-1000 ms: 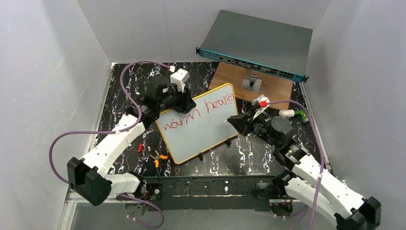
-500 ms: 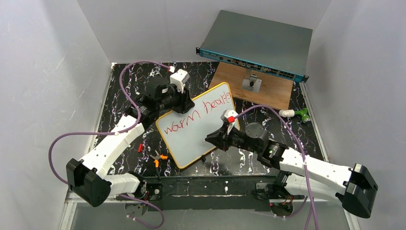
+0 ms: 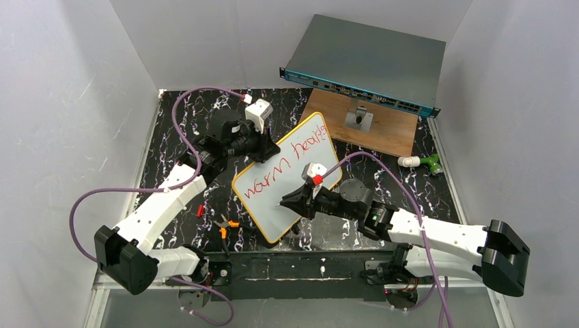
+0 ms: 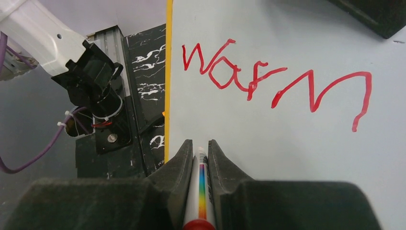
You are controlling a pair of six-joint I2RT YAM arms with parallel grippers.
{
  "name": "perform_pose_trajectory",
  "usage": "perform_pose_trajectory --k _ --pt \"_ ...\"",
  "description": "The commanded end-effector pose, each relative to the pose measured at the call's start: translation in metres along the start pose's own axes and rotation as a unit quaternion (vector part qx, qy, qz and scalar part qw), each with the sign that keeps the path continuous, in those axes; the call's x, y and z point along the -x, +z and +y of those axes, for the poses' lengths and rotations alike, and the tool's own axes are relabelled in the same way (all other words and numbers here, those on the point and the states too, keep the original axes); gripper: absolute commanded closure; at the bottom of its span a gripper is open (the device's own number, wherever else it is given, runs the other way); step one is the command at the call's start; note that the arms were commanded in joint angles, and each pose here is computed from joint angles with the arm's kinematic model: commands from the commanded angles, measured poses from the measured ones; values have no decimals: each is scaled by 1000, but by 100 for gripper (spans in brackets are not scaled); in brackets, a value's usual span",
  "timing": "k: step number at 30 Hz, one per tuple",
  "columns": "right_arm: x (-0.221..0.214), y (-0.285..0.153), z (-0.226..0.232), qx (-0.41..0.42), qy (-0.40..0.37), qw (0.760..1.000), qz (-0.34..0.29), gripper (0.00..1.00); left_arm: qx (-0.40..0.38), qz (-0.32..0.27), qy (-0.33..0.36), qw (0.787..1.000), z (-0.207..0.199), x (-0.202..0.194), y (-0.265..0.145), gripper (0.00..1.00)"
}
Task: Write a sentence on the whiteboard
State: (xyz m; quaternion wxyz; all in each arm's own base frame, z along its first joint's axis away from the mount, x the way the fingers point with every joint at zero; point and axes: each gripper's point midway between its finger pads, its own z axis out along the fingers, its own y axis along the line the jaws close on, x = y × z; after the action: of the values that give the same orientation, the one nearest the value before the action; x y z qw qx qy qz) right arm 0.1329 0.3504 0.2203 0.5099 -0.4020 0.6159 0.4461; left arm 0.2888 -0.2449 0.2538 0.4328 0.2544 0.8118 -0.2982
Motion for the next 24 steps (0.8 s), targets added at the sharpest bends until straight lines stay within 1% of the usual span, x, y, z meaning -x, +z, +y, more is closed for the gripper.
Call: perform_pose_trajectory --k 1,4,8,11,12,14,17,21,24 --pt "45 5 6 5 -29 997 -70 99 19 7 37 999 10 3 -3 100" --pt "41 3 5 1 -27 997 -66 99 4 13 54 998 6 2 -1 100" --pt "35 -1 4 -6 -20 998 -64 99 -61 16 98 993 -12 -1 0 100" --pt "31 -4 0 -16 -16 998 -63 99 -106 37 125 986 -22 -7 0 100" --pt "30 -5 -1 -20 -15 998 -63 99 -117 43 135 983 -25 -9 0 96" --pt "31 -8 -4 -29 -13 997 -67 99 -138 56 146 978 -30 -12 -3 83" --pt "30 -13 -8 -41 -12 997 -68 99 -158 64 158 973 -35 -14 -6 70" --pt "29 -18 -13 -58 -11 996 -72 99 -180 83 153 968 -41 -24 -9 63" --pt "28 -21 -15 -64 -10 995 -74 99 -196 91 147 965 -45 -28 -10 63"
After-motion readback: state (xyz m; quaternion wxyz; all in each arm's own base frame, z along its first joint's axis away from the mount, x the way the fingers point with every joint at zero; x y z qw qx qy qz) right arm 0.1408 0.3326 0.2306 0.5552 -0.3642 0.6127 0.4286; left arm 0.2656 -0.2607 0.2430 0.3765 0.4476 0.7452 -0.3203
